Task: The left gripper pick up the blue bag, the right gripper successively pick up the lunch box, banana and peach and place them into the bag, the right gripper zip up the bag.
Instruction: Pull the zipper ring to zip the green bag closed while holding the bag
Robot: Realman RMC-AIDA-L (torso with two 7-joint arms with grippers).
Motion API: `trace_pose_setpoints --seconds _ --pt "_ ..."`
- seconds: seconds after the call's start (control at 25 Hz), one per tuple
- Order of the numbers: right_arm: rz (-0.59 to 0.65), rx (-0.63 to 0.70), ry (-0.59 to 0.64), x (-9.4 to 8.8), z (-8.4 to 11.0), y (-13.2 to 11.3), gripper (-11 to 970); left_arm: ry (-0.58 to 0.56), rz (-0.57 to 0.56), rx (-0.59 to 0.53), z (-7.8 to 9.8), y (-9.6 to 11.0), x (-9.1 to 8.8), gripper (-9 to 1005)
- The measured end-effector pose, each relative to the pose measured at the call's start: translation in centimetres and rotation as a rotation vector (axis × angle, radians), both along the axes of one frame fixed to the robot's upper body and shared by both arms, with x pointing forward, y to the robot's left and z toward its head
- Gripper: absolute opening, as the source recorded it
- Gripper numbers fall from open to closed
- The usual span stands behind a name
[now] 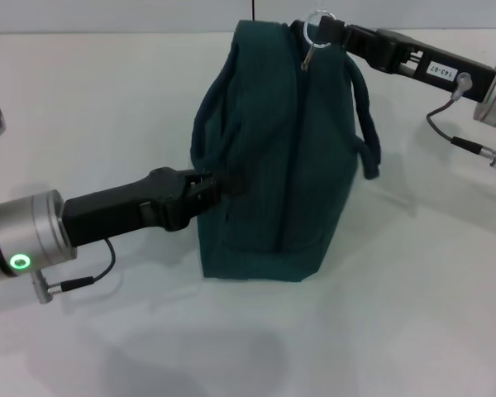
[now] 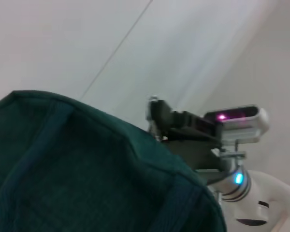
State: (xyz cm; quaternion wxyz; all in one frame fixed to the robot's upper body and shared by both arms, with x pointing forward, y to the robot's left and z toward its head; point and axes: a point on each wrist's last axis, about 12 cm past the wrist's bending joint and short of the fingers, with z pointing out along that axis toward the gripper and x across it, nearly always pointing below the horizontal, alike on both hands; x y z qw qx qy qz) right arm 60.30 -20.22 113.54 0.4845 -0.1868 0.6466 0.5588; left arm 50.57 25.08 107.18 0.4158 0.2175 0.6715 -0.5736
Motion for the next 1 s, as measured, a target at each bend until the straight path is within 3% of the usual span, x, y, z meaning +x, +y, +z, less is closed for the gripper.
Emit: trace_pose_setpoints --seconds 0.52,1.0 --pt "-0.135 -0.008 0.014 1.1 -0.5 -1.0 48 0.021 0.021 -0.028 -0.6 1.5 -1.9 50" --pt "-0.165 0.009 0.010 0.8 -0.8 -1.3 51 0.015 0.059 -0.051 -0.5 2.6 -2.5 148"
